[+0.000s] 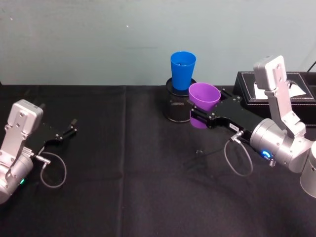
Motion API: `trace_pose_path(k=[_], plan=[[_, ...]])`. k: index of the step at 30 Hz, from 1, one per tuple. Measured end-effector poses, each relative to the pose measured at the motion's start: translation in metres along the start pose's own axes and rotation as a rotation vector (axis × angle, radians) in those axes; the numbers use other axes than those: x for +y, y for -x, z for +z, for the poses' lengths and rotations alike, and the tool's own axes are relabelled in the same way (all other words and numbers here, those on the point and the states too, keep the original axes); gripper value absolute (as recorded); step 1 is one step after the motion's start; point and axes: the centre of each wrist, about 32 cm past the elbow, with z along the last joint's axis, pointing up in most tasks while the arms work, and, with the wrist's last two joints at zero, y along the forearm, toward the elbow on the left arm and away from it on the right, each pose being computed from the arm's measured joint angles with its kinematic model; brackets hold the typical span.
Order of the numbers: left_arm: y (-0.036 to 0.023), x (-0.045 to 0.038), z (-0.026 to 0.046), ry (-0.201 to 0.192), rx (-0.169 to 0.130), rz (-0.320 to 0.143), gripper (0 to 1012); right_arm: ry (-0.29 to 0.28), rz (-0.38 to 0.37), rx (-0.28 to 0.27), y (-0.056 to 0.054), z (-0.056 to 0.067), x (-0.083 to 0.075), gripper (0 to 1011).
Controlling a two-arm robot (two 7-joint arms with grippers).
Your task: Pick up one cup with a gripper and tap it against the other cup.
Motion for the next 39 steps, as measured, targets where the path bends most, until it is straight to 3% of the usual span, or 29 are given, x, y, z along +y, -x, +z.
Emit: trace_pose_path(k=[39], plan=[[0.0, 0.0, 0.0, 0.0, 0.0, 0.0, 1000, 0.003, 0.001, 0.0, -0.0003, 0.0013, 0.0004, 749]])
